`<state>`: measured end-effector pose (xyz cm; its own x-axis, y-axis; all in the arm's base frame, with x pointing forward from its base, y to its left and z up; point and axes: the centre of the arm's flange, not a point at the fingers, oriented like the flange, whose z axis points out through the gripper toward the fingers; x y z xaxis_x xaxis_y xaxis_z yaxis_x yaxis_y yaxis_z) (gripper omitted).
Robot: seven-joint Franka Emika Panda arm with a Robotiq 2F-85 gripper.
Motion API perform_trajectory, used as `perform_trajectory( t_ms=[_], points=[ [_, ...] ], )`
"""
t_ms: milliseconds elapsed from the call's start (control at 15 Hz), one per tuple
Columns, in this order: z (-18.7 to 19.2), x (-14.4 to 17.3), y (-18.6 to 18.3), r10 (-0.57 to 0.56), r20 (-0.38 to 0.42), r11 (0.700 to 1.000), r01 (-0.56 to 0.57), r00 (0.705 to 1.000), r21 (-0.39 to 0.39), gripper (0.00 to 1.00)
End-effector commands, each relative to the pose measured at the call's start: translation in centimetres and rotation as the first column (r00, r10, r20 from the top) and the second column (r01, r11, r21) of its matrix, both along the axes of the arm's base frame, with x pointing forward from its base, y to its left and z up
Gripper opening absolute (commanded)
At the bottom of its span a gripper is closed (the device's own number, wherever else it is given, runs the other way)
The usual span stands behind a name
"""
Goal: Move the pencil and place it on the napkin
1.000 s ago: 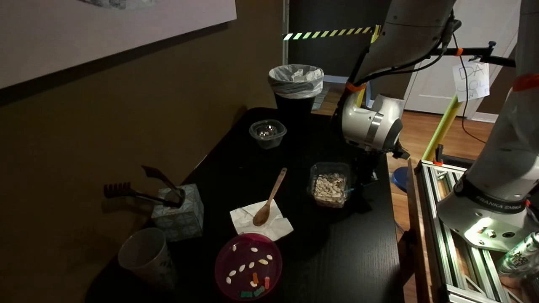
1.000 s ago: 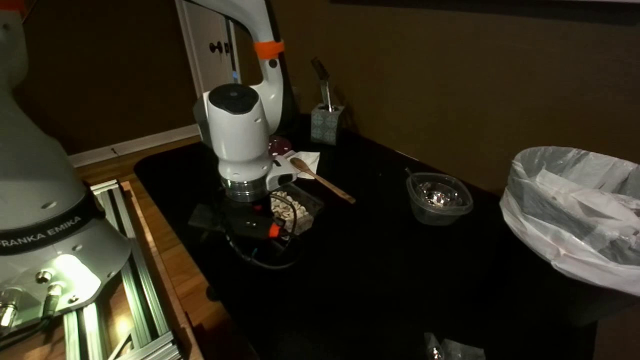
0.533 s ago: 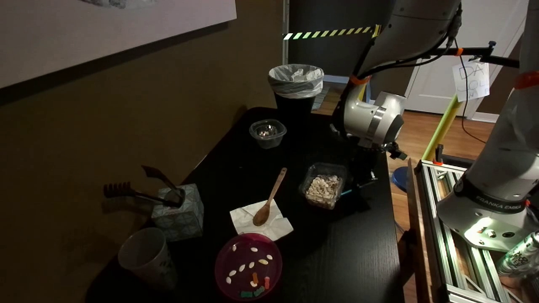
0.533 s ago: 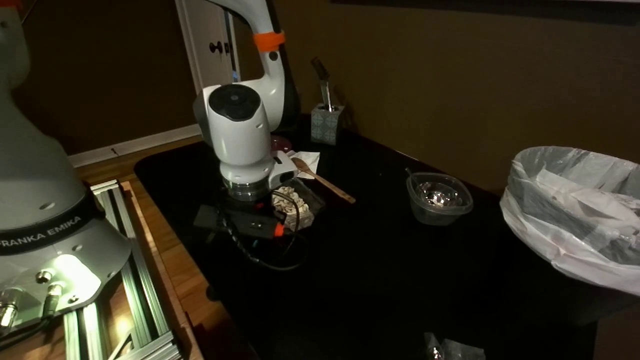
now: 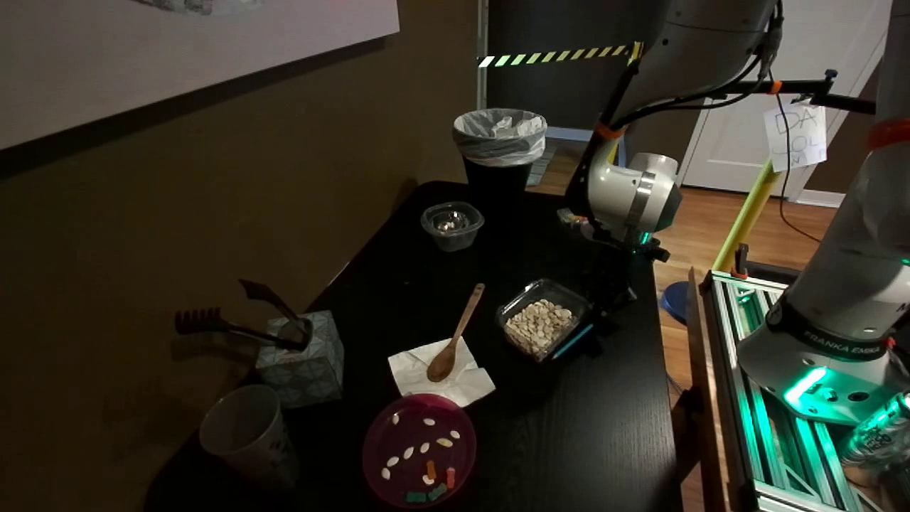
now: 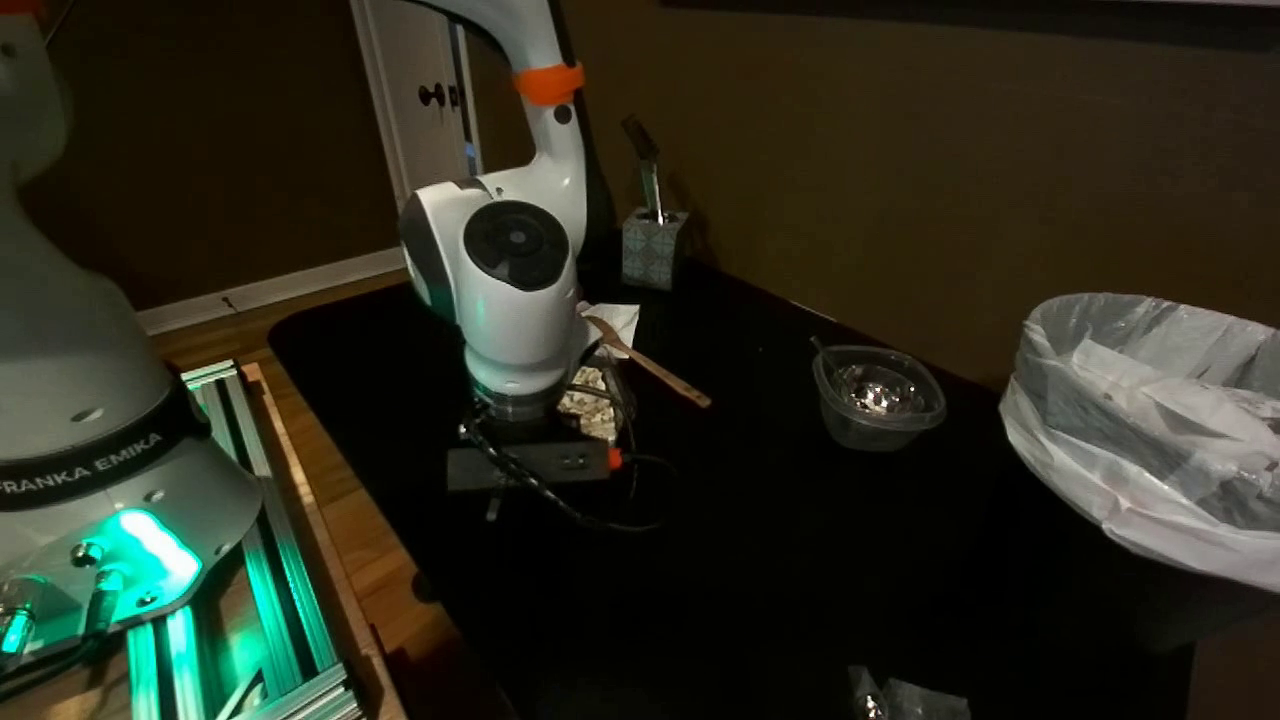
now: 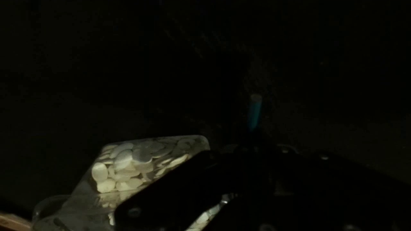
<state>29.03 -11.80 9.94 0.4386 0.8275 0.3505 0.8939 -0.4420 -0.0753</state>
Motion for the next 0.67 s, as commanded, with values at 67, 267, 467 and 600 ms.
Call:
perform_trajectory(
  t_ms=[67,267,467,600],
  points=[
    [4.7,-4.3,-1.7,0.174,0.043,0.976,-0.178,0.984,0.126,0.02],
    [5.2,-4.3,-2.8,0.266,0.063,0.934,-0.273,0.962,0.229,0.02],
    [6.7,-5.2,-3.4,0.299,0.076,0.894,-0.307,0.951,0.326,0.02],
    [8.1,-5.2,-3.9,0.273,0.079,0.885,-0.282,0.959,0.369,0.02]
  ],
)
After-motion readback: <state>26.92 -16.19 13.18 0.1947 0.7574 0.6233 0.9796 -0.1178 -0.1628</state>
